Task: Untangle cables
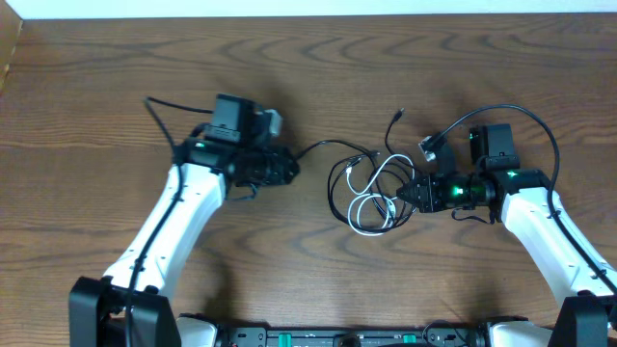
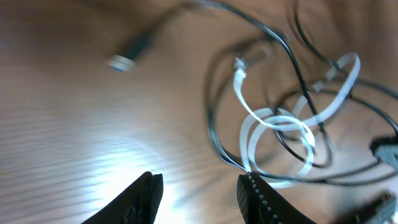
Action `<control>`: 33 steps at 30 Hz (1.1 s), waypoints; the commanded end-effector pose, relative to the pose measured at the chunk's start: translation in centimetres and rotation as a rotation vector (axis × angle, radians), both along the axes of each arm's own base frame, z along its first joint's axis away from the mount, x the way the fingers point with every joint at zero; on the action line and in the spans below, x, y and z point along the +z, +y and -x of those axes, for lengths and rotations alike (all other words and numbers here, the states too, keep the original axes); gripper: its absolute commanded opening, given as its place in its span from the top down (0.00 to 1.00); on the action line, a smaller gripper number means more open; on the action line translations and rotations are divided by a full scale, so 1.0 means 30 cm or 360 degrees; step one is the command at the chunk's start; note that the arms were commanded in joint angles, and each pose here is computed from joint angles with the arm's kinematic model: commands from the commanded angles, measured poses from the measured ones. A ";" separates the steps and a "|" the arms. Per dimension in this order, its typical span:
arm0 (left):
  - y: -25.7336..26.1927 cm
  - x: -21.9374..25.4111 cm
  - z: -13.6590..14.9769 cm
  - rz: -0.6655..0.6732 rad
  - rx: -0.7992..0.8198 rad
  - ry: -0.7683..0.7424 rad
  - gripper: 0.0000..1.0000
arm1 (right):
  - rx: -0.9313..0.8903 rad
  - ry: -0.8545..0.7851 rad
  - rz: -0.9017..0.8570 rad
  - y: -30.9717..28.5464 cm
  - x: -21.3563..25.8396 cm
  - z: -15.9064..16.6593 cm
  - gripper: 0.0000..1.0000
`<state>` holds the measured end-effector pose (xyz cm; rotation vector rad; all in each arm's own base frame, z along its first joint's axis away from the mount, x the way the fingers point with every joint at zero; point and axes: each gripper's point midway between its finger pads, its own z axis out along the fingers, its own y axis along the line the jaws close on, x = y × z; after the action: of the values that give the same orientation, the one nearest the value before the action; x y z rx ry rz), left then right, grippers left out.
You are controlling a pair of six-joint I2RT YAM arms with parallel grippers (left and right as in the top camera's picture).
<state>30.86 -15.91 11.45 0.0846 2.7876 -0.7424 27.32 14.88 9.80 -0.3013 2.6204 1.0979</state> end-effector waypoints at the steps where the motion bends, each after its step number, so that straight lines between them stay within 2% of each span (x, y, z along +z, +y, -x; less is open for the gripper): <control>1: -0.128 -0.032 0.075 0.0098 -0.0217 0.0085 0.55 | 0.0113 -0.0072 -0.0129 0.039 0.051 0.019 0.99; 4: -0.228 -0.042 0.111 0.0174 -0.0361 0.0094 0.55 | 0.0121 -0.0058 -0.0139 0.043 0.052 0.026 0.99; 8: -0.310 -0.076 0.144 0.0175 -0.0482 0.0091 0.55 | 0.0195 -0.0071 -0.0188 0.065 0.065 0.050 0.98; 13: -0.379 -0.116 0.185 0.0167 -0.0588 0.0108 0.56 | 0.0131 -0.0054 -0.0031 0.028 0.020 0.036 0.94; 17: -0.423 -0.138 0.216 0.0164 -0.0658 0.0115 0.56 | -0.0002 0.0021 0.0158 -0.028 -0.033 0.023 0.91; 19: -0.436 -0.151 0.226 0.0160 -0.0678 0.0123 0.55 | -0.0089 0.0067 0.0265 -0.064 -0.061 0.017 0.83; 23: -0.445 -0.178 0.227 0.0149 -0.0673 0.0147 0.55 | -0.0504 0.0293 0.0683 -0.228 -0.148 0.028 0.78; 26: -0.450 -0.186 0.219 0.0153 -0.0673 0.0138 0.55 | -0.0710 0.0401 0.0904 -0.320 -0.176 0.059 0.73; 29: -0.459 -0.188 0.207 0.0164 -0.0675 0.0113 0.54 | -0.0771 0.0443 0.0985 -0.353 -0.183 0.078 0.69; 33: -0.468 -0.196 0.189 0.0166 -0.0672 0.0079 0.53 | -0.0759 0.0454 0.0956 -0.341 -0.182 0.081 0.68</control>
<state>25.46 -30.06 6.43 0.6528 2.7834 -0.9940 24.65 5.56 4.10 0.3029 3.0147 0.2759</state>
